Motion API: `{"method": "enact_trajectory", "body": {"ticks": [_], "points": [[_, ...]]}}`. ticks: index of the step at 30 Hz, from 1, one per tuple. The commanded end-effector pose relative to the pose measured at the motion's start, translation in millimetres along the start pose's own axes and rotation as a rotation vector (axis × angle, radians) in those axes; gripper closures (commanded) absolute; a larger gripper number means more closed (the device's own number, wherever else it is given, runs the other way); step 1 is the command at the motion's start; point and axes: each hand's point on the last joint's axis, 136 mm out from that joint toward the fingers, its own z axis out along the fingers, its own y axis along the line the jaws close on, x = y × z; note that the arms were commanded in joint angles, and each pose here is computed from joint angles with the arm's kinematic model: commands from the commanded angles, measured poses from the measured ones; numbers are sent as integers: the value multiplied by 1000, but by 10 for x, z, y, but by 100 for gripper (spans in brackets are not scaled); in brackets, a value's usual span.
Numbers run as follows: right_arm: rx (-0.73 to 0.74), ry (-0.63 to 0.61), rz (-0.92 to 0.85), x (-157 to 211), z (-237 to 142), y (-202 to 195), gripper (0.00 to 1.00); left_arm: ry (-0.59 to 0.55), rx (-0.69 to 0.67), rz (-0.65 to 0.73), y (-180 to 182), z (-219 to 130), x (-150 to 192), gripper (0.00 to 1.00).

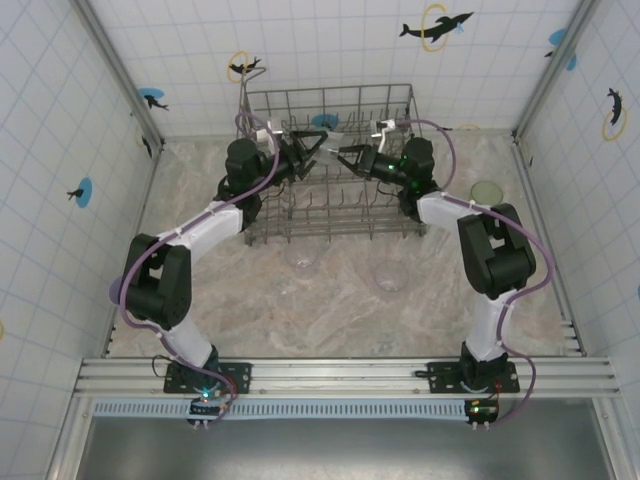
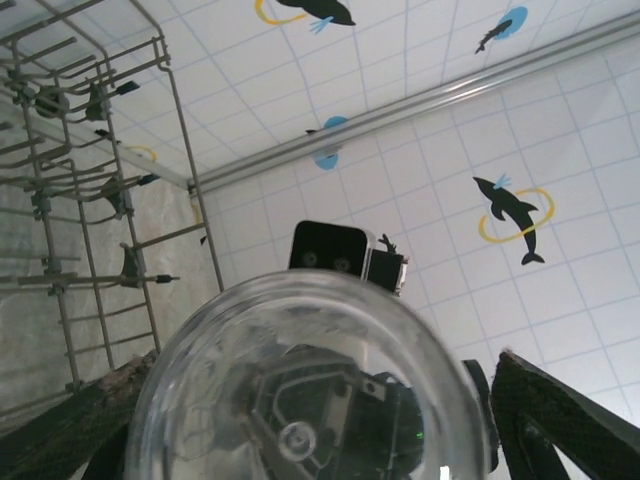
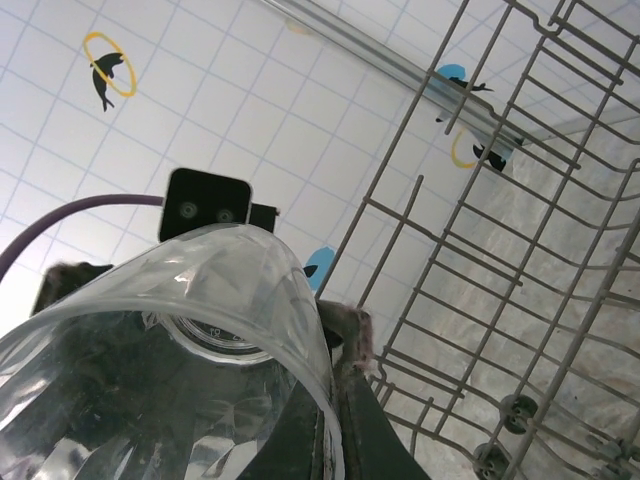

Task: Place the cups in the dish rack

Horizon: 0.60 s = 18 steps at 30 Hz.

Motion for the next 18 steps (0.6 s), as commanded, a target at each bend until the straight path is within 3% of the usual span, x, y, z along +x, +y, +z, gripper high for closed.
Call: {"method": "enact_trajectory", "body": {"ticks": [1,15,18], "points": [[-50,-3,-45,-67,88,151,100,6,67,54,-241,-54,33,21],[-26,70,-68,67,181,177,100,23,128,70,-311,-90,117,82],[-6,82,-67,92,172,154,81,17,132,88,-347,-99,103,98]]}}
